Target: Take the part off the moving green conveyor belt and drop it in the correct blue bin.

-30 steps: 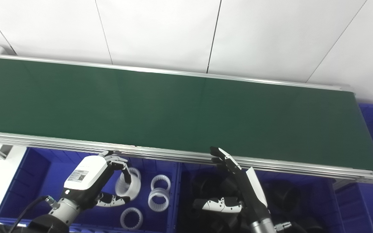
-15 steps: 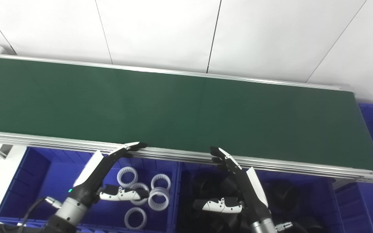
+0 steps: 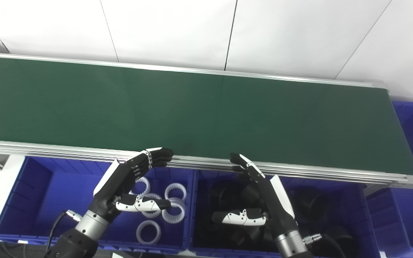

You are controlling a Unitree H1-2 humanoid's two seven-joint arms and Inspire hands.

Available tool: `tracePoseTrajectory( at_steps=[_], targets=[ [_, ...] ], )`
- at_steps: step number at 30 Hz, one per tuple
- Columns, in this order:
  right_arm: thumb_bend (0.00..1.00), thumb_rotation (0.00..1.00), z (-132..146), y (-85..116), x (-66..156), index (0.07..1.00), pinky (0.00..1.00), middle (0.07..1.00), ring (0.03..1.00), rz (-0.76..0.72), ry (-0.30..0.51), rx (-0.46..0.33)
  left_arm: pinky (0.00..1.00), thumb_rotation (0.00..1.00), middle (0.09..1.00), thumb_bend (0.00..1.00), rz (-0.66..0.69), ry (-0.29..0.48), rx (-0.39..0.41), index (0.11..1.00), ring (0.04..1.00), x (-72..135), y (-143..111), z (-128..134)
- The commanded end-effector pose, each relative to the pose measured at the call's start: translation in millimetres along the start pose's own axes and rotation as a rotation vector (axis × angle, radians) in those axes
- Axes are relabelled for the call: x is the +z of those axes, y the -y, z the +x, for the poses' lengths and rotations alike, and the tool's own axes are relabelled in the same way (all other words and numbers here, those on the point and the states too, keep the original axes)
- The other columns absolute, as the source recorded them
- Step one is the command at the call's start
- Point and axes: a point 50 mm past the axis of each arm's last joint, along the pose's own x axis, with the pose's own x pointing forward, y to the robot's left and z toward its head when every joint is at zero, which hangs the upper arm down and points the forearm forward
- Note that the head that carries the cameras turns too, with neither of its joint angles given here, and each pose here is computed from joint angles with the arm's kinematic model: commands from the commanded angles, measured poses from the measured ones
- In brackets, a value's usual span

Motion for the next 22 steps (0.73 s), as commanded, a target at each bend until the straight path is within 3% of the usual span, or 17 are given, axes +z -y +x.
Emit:
tracePoseTrajectory(
  at_steps=[1,14,22],
  targets=[
    [0.89,0.29,2.0,1.3,10.1,0.882,0.75,0.859,0.814,0.001,0.027,-0.01,0.8,0.15,0.804,0.86,0.015,0.061,0.002,0.776,0.802,8.6,-3.5,1.7],
    [0.89,0.31,3.2,0.5,10.6,0.881,0.77,0.864,0.823,-0.001,0.023,-0.01,0.82,0.13,0.818,0.84,0.008,0.08,0.044,0.787,0.819,6.7,-5.3,-0.9],
    [0.88,0.31,4.5,0.7,9.8,0.882,0.76,0.864,0.82,-0.006,0.025,-0.011,0.81,0.07,0.814,0.83,-0.029,0.084,0.063,0.793,0.803,4.3,-7.1,0.2]
  ],
)
